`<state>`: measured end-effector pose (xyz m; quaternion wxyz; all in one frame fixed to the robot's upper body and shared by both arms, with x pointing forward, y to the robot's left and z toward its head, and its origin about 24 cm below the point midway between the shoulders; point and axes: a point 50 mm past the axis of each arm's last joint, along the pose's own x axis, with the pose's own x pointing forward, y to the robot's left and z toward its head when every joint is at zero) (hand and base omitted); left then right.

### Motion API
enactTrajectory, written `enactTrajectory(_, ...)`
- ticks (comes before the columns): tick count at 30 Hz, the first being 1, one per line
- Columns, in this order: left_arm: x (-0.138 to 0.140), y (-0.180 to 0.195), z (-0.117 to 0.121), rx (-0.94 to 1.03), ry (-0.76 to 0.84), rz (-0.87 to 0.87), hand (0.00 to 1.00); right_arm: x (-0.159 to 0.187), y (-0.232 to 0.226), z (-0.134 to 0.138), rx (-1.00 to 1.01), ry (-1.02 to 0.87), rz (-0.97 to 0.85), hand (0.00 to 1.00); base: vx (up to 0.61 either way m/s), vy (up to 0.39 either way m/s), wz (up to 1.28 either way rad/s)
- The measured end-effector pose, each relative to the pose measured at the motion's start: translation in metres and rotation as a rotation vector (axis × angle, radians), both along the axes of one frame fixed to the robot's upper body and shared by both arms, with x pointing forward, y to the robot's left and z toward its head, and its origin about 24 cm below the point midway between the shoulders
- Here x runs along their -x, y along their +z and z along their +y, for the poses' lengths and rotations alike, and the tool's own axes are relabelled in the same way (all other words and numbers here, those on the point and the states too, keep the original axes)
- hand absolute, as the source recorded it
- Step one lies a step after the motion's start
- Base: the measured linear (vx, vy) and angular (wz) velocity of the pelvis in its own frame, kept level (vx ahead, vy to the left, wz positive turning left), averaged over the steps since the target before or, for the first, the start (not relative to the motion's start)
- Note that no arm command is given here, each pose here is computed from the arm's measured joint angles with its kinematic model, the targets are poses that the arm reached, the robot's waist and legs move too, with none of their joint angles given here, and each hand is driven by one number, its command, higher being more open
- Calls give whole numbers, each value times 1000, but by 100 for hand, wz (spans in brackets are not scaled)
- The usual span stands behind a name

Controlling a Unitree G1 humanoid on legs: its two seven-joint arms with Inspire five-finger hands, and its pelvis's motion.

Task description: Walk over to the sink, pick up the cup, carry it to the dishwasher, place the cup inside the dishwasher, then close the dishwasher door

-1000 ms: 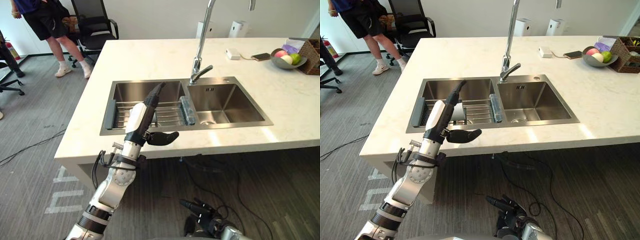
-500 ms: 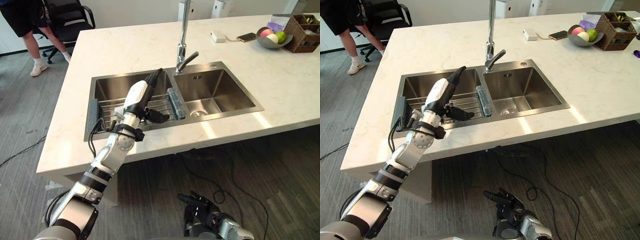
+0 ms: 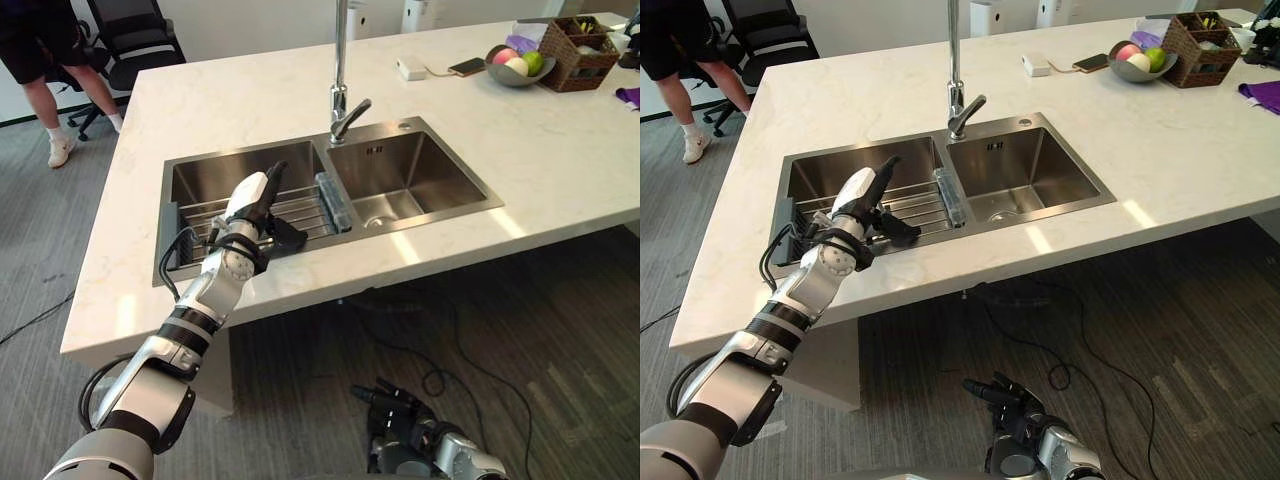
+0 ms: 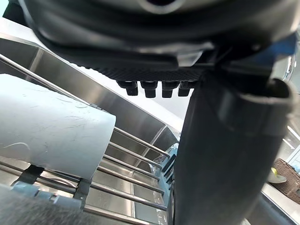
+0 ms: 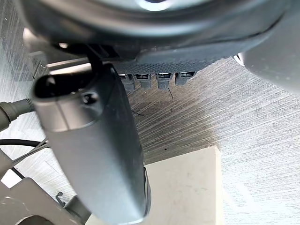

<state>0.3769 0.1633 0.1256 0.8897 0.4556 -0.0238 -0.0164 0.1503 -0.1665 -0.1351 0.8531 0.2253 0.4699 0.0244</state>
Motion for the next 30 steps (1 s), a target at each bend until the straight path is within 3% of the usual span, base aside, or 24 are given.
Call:
enactTrajectory(10, -5, -4, 11, -20, 96, 30, 100, -4, 2, -2, -5, 1, -6, 100, 18, 1, -6)
enactTrajectory(18, -6, -15, 33, -106, 225, 78, 100, -5, 3, -2, -14, 8, -11, 100, -43, 11, -3)
enactTrajectory(30, -6, -19, 43, -126, 206, 144, 100, -5, 3, -1, -31, 29, -21, 100, -70, -4, 2)
